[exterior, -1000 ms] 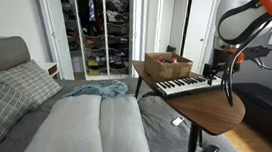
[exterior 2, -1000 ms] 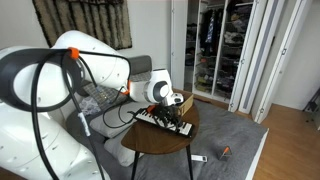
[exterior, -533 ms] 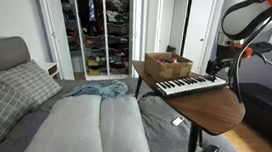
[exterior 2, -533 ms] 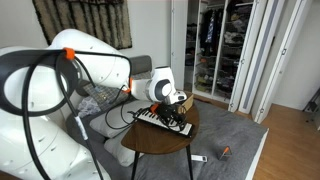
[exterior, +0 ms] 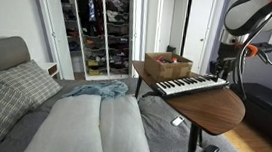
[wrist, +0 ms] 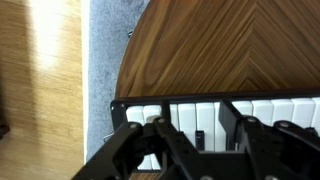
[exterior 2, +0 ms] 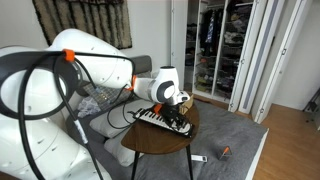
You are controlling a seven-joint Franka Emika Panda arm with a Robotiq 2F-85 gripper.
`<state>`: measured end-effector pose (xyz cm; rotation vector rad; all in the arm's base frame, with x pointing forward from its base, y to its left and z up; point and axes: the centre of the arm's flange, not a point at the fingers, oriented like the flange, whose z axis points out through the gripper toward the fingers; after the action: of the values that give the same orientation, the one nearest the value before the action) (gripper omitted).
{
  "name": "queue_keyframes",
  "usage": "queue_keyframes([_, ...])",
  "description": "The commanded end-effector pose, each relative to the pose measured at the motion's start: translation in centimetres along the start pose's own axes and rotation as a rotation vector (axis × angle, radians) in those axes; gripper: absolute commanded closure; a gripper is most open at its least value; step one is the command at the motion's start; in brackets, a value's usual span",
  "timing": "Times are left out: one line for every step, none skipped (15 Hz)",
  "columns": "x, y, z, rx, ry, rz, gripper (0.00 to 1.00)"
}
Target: Press a white key on the keyboard
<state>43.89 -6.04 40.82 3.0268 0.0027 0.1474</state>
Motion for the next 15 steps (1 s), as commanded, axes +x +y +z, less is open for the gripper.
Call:
queue_keyframes([0.4, 0.4, -0.2, 0.048, 0.046, -0.031, 0.77])
queue_keyframes([0.6, 0.3, -0.1, 0.05, 0.057, -0.037, 0.83])
queue_keyframes([0.8, 0.3, -0.1, 0.052, 0.066, -0.044, 0.91])
queue_keyframes([0.9, 0.3, 0.0, 0.055, 0.073, -0.051, 0.97])
queue_keyframes([1.0, 0.2, 0.1, 0.055, 0.077, -0.056, 0.99])
queue_keyframes([1.2, 0.1, 0.2, 0.059, 0.079, -0.062, 1.0])
queue_keyframes([1.2, 0.0, 0.3, 0.062, 0.079, -0.067, 1.0])
queue_keyframes([1.3, -0.1, 0.4, 0.065, 0.078, -0.071, 1.0])
queue_keyframes([1.3, -0.1, 0.5, 0.068, 0.075, -0.074, 1.0])
queue_keyframes([1.3, -0.2, 0.6, 0.07, 0.074, -0.077, 1.0])
queue_keyframes([1.3, -0.2, 0.7, 0.071, 0.07, -0.079, 1.0])
queue_keyframes([1.2, -0.2, 0.7, 0.073, 0.068, -0.082, 1.0])
queue_keyframes([1.2, -0.2, 0.7, 0.075, 0.067, -0.084, 1.0])
queue_keyframes([1.2, -0.2, 0.8, 0.077, 0.065, -0.086, 1.0])
queue_keyframes([1.2, -0.2, 0.9, 0.078, 0.064, -0.088, 1.0])
